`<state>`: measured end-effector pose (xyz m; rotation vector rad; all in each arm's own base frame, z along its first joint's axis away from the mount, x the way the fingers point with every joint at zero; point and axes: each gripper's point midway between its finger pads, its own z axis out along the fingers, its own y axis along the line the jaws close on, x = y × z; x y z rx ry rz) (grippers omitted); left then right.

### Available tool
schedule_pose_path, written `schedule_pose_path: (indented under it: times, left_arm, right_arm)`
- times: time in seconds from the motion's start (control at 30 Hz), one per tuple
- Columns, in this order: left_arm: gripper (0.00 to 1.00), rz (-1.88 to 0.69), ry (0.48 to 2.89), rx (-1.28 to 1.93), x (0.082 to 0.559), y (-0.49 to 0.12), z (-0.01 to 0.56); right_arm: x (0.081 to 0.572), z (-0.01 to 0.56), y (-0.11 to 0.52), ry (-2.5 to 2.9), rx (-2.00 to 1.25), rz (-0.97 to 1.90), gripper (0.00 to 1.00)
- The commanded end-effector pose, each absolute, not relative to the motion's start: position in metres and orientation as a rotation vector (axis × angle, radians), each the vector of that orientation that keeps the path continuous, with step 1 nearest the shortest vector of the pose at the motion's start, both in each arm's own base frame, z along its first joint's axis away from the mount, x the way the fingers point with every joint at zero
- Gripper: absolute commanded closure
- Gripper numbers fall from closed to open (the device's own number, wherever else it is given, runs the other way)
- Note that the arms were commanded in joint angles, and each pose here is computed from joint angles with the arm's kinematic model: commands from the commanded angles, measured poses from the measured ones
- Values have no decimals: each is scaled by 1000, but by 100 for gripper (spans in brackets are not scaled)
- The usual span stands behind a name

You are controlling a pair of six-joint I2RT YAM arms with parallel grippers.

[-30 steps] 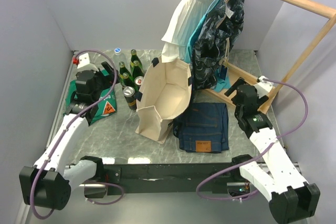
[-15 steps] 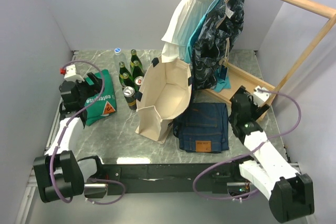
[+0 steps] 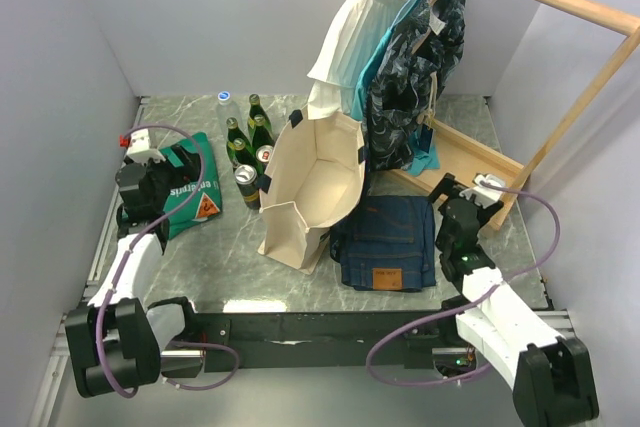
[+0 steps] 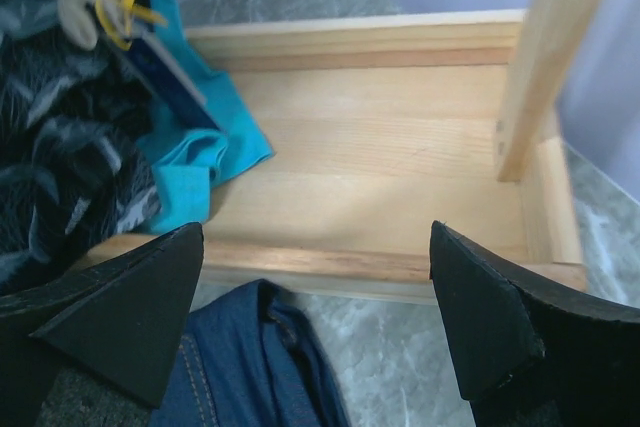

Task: Take the beverage out of the canvas bag
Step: Reset both arms

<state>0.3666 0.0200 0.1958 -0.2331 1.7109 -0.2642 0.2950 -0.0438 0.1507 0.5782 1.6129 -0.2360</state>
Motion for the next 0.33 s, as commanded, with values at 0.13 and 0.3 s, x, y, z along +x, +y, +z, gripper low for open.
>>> schedule_pose_path:
  times: [0.13,0.3]
  left_arm:
    - [4,-226,1633,-209,368,23,212]
    - [4,-183,1603,-299,365,35,213]
  right_arm:
    - [314,146,-36,1619,522,-226,0]
    - [311,157,-32,1514,523,-144,0]
